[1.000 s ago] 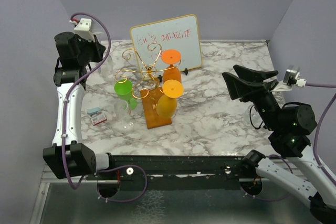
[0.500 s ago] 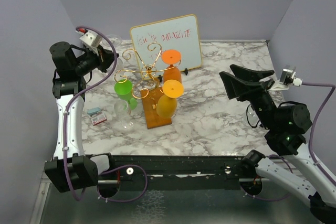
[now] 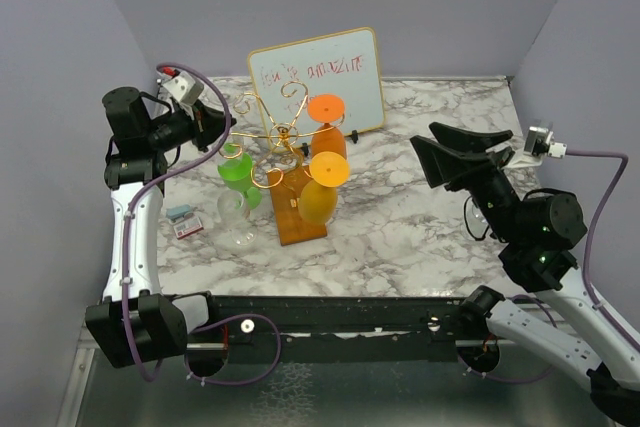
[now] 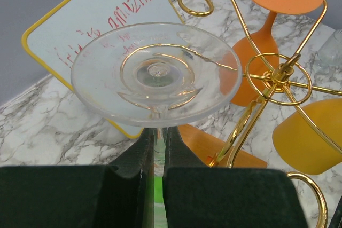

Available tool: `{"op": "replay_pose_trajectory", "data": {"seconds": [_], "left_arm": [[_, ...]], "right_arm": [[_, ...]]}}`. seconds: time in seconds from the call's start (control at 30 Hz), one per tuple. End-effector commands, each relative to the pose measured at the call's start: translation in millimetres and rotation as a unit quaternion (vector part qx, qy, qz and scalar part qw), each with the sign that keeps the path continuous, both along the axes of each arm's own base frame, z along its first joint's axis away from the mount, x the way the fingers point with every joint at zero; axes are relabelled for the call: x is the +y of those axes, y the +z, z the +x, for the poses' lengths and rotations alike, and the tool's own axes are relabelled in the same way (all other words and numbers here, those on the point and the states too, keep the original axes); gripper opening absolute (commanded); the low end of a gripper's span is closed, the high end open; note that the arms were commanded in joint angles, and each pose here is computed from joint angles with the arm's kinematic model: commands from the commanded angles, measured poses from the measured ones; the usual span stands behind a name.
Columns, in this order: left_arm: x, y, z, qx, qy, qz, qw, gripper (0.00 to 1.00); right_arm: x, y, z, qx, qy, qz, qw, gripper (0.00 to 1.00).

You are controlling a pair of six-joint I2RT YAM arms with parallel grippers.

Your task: Place the wine glass upside down on the wine glass rack

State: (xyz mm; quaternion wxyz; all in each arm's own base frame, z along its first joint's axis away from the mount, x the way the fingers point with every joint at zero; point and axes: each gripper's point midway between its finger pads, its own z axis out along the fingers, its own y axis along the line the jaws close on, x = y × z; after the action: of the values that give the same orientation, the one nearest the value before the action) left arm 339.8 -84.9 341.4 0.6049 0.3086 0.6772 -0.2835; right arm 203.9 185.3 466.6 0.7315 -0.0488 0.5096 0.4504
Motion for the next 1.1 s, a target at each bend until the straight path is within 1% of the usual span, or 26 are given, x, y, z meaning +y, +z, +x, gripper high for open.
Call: {"op": "replay_pose_trajectory", "data": {"seconds": [0.0,0.27,0.43,0.57,0.8,0.93,1.07], "left_arm": [[-14.1,6.5,-16.0,-0.033,-0.049,0.008,0.998,0.00],[-34.1,5.8,-28.0,-0.039,-0.104,-0.002,0.994,0.00],[-34.6,4.4,-19.1,-0.053,-0.095,-0.013,0.994,0.00],[-37.2,4.4,-19.0,-0.058,-0.105,-0.027,0.992,0.00],[-37.4,-2.4,-17.9,-0.048,-0.111,-0.026,0.992,0.00],[-30.0,-5.6,-16.3,-0.041,-0.103,-0.014,0.994,0.00],[-21.4,-1.9,-19.3,-0.027,-0.118,-0.026,0.992,0.00]], "right_arm": [[-1.8,12.8,-6.0,-0.012,0.008,0.013,1.000,0.72],[8.3,6.0,1.2,0.004,0.020,0.015,1.000,0.72],[11.8,4.9,3.9,0.007,0.023,0.014,1.000,0.72],[14.0,4.9,5.4,0.009,0.024,0.012,1.000,0.72],[14.7,5.1,6.1,0.009,0.025,0.013,1.000,0.72],[15.9,5.3,6.0,0.009,0.028,0.013,0.999,0.72],[16.4,4.4,5.6,0.009,0.029,0.013,0.999,0.72]]}}
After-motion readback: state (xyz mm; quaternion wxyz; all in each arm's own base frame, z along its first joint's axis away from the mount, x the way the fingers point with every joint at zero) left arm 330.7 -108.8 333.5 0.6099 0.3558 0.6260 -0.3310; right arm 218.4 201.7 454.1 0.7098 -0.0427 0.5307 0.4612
